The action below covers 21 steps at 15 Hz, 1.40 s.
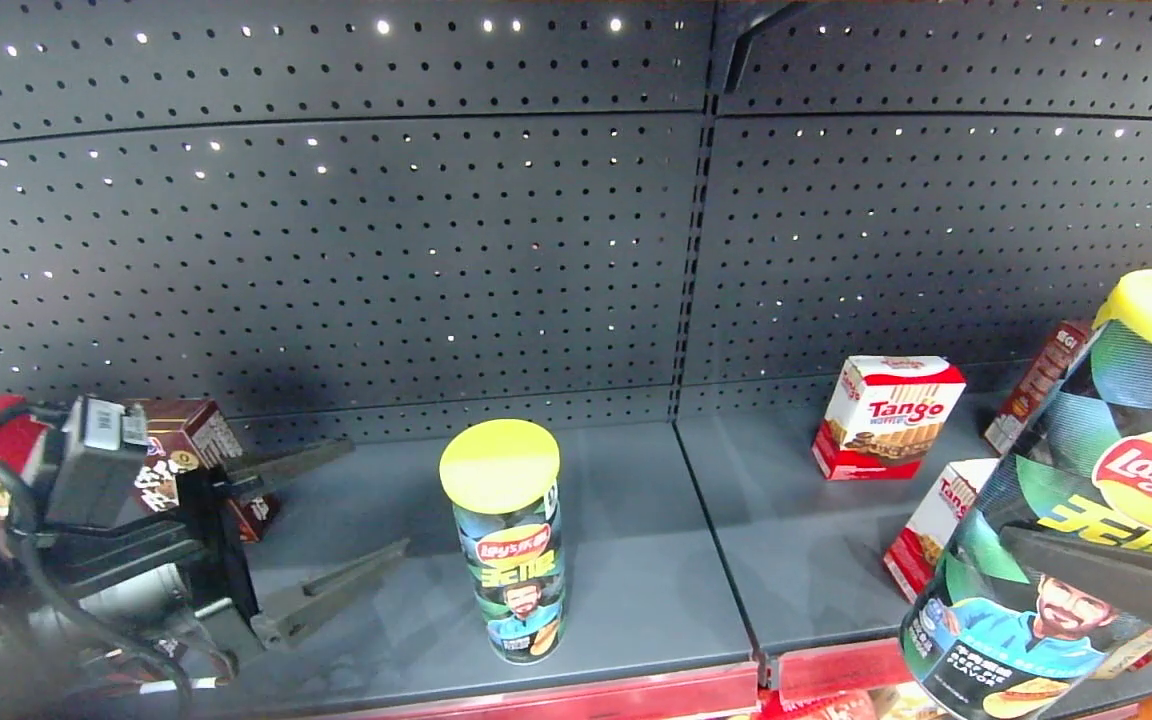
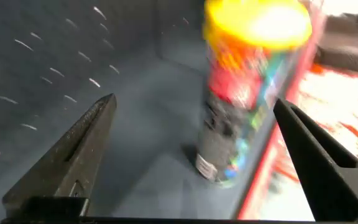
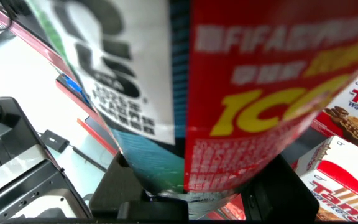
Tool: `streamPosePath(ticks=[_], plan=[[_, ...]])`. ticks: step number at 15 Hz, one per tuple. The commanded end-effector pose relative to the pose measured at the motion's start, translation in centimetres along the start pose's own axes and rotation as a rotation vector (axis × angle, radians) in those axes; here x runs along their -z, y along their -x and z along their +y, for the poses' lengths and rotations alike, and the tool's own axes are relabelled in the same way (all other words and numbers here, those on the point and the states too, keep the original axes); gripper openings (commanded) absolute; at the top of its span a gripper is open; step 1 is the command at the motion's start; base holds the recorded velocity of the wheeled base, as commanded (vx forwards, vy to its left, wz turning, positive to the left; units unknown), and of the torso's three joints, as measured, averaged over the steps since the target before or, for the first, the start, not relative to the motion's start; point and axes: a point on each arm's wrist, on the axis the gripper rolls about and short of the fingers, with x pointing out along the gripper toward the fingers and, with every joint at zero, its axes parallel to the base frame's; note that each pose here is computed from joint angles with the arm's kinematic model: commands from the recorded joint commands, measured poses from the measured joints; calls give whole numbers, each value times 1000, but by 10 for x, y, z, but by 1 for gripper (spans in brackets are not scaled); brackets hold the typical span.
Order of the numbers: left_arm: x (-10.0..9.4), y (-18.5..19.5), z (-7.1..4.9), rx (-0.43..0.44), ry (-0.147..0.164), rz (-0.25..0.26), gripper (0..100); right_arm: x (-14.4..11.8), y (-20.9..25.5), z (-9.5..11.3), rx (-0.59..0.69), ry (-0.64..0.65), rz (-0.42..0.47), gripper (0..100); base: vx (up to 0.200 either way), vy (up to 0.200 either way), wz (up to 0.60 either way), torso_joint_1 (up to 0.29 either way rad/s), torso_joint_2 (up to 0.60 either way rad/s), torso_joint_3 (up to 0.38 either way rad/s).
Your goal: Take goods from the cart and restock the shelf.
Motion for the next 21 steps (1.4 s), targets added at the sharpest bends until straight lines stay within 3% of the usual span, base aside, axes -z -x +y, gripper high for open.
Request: streamPosePath(ticks=[1,3,5,6,7,9,10,11,14,19,21], plan=[[-23,16,-7,-66,-63,-99,100,0,1,0,0,1,-4,0,0,0,0,0,0,0],[-33,25,-10,-177,-85,-139,100,2,0,0,0,0,3,0,0,0,0,0,0,0],[-37,37,-17,-318,-84,-154,100,2,0,0,1,0,5,0,0,0,0,0,0,0],[-38,39,-19,-338,-83,-155,100,2,0,0,4,-1,5,0,0,0,0,0,0,0],[-41,52,-29,-444,-72,-150,100,2,1,0,6,-1,3,0,0,0,0,0,0,0],[-46,65,-37,-590,-65,-163,100,2,0,0,6,-2,5,0,0,0,0,0,0,0],[-47,67,-38,-622,-63,-165,100,3,0,0,6,-1,7,0,0,0,0,0,0,0],[-46,81,-36,-770,-74,-168,100,5,0,0,5,-2,14,0,0,0,0,0,0,0],[-38,99,-53,-851,-82,-161,100,6,0,0,8,-2,13,0,0,0,0,0,0,0],[0,147,-122,-903,-25,-61,100,6,2,0,10,-2,10,0,0,0,0,0,0,0],[11,157,-139,-953,-10,-28,100,7,2,0,10,-2,11,0,0,0,0,0,0,0]])
